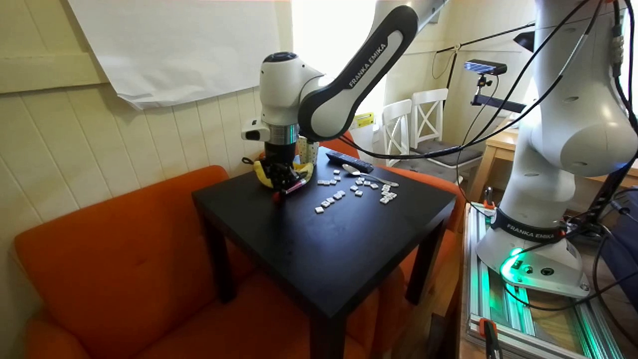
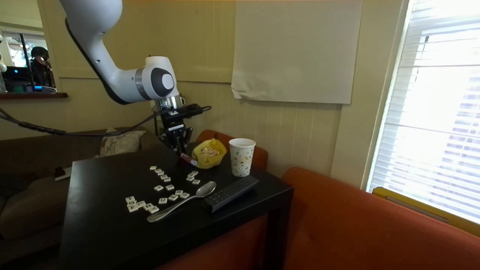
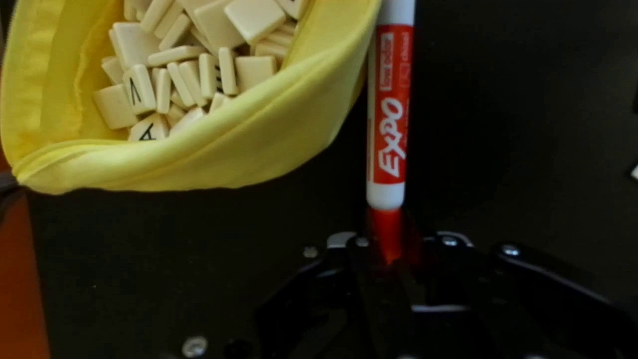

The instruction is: Put the orange marker inside the paper cup

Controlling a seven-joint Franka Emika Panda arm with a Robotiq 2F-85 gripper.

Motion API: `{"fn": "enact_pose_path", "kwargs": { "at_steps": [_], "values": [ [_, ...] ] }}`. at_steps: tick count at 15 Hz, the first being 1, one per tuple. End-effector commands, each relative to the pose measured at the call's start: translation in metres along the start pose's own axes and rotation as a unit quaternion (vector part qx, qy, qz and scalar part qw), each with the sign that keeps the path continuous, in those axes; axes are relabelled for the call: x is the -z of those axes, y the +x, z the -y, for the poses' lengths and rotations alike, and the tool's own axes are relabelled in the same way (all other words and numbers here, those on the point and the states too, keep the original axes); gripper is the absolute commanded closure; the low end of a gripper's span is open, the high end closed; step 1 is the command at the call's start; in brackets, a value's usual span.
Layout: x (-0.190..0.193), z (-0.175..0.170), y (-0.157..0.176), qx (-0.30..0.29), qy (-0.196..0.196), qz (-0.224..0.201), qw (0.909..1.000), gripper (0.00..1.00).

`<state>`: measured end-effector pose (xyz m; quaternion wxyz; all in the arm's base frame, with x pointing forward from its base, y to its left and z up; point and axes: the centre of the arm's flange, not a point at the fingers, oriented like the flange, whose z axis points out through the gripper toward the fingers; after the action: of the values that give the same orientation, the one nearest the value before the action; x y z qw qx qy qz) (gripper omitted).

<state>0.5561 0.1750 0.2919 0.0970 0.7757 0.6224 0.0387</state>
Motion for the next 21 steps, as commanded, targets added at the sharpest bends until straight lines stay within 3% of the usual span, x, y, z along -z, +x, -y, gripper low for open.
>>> {"fn": "enact_pose_path", "kwargs": {
  "at_steps": [1,5,8,13,17,20,21],
  "values": [
    [0.031,-0.016,0.0,-0.046,-0.005,-0.002,0.9989,0.94],
    [0.091,-0.033,-0.01,-0.151,0.047,-0.037,0.9868,0.94],
    [0.131,-0.054,-0.019,-0.223,0.046,-0.068,0.9713,0.94],
    [0.163,-0.095,-0.042,-0.336,-0.017,-0.112,0.9351,0.95],
    [0.164,-0.124,-0.079,-0.42,-0.077,-0.138,0.8935,0.95],
    [0.158,-0.138,-0.102,-0.461,-0.145,-0.116,0.868,0.95],
    [0.165,-0.131,-0.103,-0.434,-0.11,-0.13,0.8844,0.81]
  ]
}}
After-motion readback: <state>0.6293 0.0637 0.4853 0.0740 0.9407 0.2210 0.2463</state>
